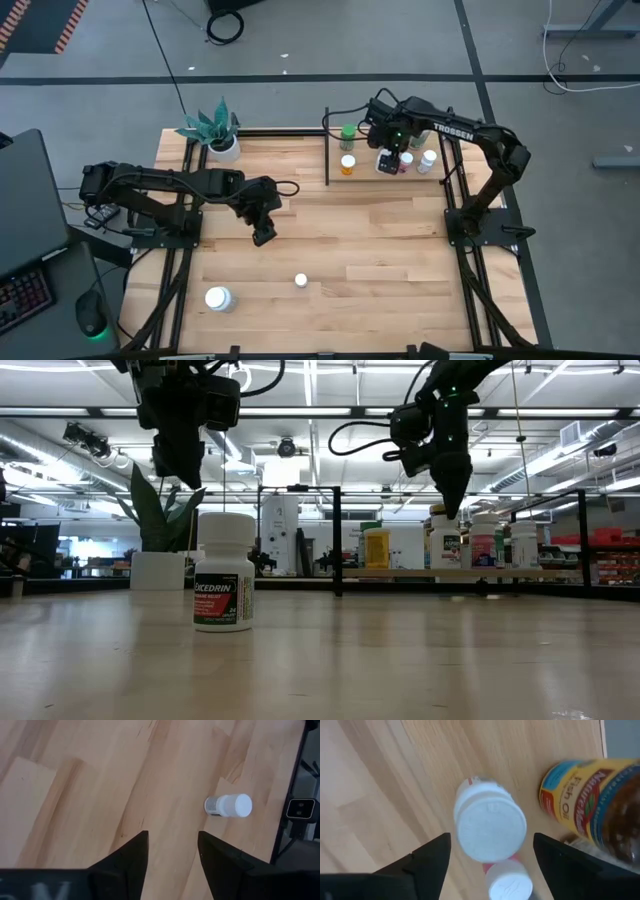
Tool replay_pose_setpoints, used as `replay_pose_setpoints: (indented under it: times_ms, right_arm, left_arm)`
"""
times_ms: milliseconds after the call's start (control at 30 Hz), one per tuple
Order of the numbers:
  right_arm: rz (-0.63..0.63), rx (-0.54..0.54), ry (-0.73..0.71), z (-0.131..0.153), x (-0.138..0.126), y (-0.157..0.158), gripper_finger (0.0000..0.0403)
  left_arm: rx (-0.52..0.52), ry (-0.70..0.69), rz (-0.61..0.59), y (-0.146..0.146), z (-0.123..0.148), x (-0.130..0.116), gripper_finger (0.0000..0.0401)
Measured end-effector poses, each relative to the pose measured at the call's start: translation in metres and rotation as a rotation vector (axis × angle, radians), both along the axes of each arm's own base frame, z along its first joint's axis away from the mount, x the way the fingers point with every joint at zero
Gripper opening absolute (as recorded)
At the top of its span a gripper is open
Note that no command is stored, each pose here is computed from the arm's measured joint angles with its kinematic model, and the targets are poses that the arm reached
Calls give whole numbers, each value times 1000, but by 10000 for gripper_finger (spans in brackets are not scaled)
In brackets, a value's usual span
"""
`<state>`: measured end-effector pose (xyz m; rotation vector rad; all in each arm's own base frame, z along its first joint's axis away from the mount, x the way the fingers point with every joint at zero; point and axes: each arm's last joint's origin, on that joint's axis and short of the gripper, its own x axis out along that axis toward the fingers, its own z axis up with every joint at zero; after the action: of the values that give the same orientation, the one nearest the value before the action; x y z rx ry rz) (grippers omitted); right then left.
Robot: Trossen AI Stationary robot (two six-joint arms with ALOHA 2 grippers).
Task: Pick and place medicine bottles onto shelf by color
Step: Put the red pill bottle on the shelf
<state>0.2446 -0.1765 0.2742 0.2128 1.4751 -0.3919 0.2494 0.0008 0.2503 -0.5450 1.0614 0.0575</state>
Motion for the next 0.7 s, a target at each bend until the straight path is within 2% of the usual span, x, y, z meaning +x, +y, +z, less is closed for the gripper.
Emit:
replay_pose_setpoints:
  times_ms: [200, 433, 567, 700]
  right_arm:
    - [-105, 45, 16, 30, -1, 10, 305]
    - [-310, 189, -49, 66, 8, 47, 304]
    - [-334, 180, -85, 69, 23, 83, 301]
    - [-354, 120, -69, 62, 35, 123, 300]
  left_arm:
    - [30, -58, -46, 0, 2, 4, 185]
    - [68, -186, -172, -1, 8, 11, 175]
    - [59, -265, -260, -7, 12, 15, 180]
    - [81, -263, -349, -17, 11, 13, 200]
